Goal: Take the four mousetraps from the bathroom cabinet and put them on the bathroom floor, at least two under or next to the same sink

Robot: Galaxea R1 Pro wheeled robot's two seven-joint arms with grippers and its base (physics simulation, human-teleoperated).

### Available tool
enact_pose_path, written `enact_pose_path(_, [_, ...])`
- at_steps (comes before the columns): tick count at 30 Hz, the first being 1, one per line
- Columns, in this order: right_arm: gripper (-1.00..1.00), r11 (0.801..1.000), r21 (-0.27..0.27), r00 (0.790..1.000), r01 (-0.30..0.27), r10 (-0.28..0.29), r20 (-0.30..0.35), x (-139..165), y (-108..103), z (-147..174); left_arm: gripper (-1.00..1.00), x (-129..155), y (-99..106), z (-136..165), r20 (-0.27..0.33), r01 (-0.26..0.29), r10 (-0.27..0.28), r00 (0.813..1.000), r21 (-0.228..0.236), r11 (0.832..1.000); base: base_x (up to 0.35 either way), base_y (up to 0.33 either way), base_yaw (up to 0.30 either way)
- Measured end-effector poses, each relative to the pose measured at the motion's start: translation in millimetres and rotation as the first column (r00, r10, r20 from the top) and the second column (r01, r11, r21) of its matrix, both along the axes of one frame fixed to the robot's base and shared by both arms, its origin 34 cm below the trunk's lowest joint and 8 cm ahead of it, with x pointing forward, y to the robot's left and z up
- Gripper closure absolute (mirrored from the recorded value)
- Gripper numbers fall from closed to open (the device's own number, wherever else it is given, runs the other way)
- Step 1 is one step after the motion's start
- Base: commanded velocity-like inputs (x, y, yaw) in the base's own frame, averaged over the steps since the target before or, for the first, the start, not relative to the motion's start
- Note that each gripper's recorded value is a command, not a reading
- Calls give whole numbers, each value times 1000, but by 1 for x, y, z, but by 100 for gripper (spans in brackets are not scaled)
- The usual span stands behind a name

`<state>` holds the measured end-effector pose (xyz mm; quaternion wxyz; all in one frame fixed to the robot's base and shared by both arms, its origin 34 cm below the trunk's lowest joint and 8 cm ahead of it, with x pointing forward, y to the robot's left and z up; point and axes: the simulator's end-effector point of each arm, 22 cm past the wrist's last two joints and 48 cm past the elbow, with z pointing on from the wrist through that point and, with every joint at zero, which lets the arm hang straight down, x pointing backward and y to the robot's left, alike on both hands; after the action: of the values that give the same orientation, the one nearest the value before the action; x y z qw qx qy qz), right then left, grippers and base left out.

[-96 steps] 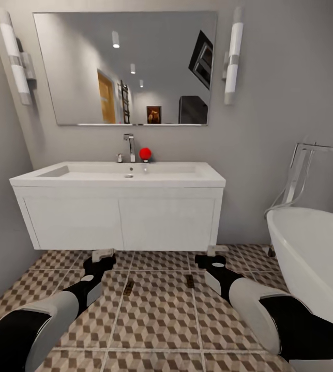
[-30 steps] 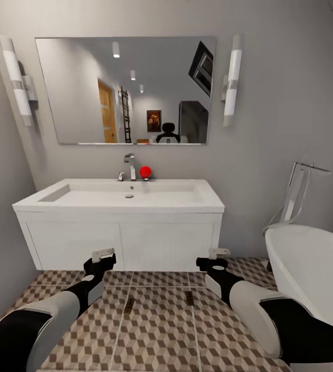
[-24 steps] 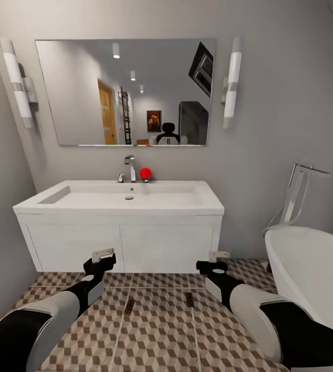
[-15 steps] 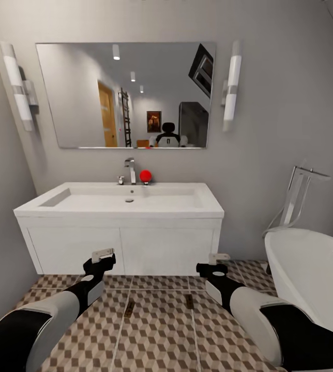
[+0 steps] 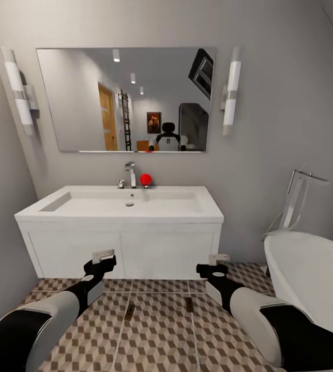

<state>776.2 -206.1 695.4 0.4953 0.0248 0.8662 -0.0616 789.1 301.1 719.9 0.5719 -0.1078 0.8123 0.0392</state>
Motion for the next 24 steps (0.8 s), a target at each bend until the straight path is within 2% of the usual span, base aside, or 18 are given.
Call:
enact_pose_path(9, [-100, 1000, 0, 1000, -1, 1, -5, 1, 0, 16, -100, 2, -7, 13, -17, 32, -32, 999, -14, 999, 0, 0, 0])
enact_pose_path(15, [-100, 1000, -3, 999, -1, 1, -37, -6, -2, 14, -100, 1, -6, 21, -23, 37, -37, 999, -15, 999, 0, 0, 0])
enact_pose_path(21, [-100, 1000, -6, 993, 0, -1, -122, -43, -5, -34, -100, -14, -3, -2, -61, 34, -35, 998, -14, 999, 0, 0, 0])
enact_pose_path(22, [-100, 1000, -7, 993, -1, 0, -122, -43, -5, -34, -100, -14, -3, -2, -61, 35, -36, 998, -14, 999, 0, 0, 0])
enact_pose_path(24, [-100, 1000, -9, 987, 0, -1, -162, -59, -6, -53, -100, -26, -1, -19, -88, 31, -32, 996, -14, 999, 0, 0, 0])
